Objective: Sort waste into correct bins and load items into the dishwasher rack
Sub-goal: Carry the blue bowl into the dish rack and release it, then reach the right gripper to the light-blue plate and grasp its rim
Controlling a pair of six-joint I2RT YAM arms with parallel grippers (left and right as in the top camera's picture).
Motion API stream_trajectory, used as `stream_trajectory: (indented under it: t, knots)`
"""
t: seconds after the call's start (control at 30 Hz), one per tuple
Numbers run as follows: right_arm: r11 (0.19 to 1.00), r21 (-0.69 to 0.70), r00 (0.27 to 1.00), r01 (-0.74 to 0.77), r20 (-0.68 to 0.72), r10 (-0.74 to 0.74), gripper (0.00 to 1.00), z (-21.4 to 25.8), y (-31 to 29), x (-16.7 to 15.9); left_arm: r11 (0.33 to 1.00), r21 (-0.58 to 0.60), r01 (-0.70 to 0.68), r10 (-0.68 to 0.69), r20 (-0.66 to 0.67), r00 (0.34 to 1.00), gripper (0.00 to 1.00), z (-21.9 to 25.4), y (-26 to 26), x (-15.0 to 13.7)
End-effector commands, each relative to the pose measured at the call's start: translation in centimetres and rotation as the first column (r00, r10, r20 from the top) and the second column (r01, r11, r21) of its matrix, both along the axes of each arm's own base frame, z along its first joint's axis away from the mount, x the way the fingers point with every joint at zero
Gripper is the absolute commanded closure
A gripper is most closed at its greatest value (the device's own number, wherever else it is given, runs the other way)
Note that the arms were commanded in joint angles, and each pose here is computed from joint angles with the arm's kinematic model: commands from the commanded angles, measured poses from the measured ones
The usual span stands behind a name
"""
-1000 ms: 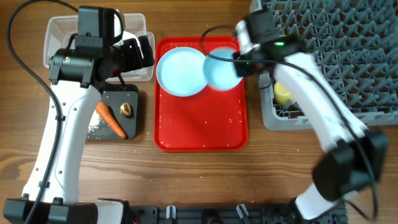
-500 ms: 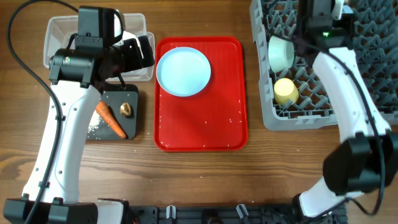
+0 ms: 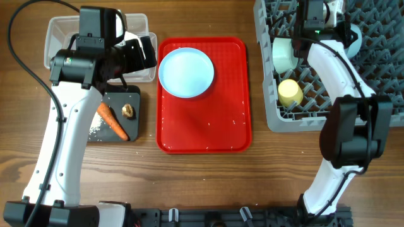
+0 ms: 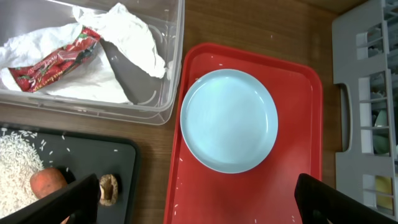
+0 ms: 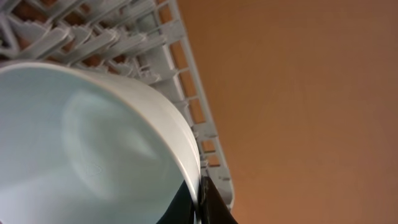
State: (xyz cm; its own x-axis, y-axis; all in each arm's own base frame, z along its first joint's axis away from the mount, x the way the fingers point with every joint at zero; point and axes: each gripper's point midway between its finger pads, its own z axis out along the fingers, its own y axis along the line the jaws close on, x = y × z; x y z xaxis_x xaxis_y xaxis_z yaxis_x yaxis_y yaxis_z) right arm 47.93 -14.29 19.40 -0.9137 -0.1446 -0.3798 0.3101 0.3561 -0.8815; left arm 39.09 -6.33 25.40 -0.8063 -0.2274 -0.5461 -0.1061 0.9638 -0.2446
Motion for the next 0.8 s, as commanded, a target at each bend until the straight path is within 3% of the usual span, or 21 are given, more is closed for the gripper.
stream_trajectory:
  t: [0.0, 0.17, 0.4, 0.43, 0.47, 0.5, 0.53, 0.77]
  knots:
    - [0.996, -0.077, 0.999, 0.039, -0.024, -0.041, 0.96, 0.3, -0.5, 0.0, 1.000, 0.003, -0.012, 0.012, -0.009, 1.000, 0.00, -0.4, 0.3, 0.1]
    - [0.999, -0.026, 0.998, -0.036, -0.049, 0.034, 0.96, -0.7, 1.3, 0.9, 1.000, 0.003, -0.012, 0.012, -0.009, 1.000, 0.00, -0.4, 0.3, 0.1]
    - [0.967, 0.089, 0.958, -0.238, -0.140, 0.249, 0.95, -3.3, 8.6, 2.1, 1.000, 0.003, -0.012, 0.012, -0.009, 1.000, 0.00, -0.4, 0.3, 0.1]
    - [0.960, 0.104, 0.949, -0.261, -0.153, 0.274, 0.88, -3.7, 9.5, 2.1, 1.000, 0.003, -0.012, 0.012, -0.009, 1.000, 0.00, -0.4, 0.3, 0.1]
    - [0.950, 0.124, 0.939, -0.285, -0.161, 0.303, 0.69, -4.0, 10.5, 2.1, 1.000, 0.003, -0.012, 0.012, -0.009, 1.000, 0.00, -0.4, 0.3, 0.1]
    - [0.946, 0.130, 0.935, -0.295, -0.164, 0.314, 0.18, -4.2, 10.9, 2.2, 1.000, 0.003, -0.012, 0.012, -0.009, 1.000, 0.00, -0.4, 0.3, 0.1]
    - [0.944, 0.131, 0.932, -0.304, -0.166, 0.323, 0.00, -4.2, 11.3, 2.2, 1.000, 0.003, -0.012, 0.012, -0.009, 1.000, 0.00, -0.4, 0.3, 0.1]
    - [0.943, 0.138, 0.944, -0.303, -0.096, 0.317, 0.00, -3.0, 11.9, 2.2, 1.000, 0.003, -0.012, 0.012, -0.009, 1.000, 0.00, -0.4, 0.3, 0.1]
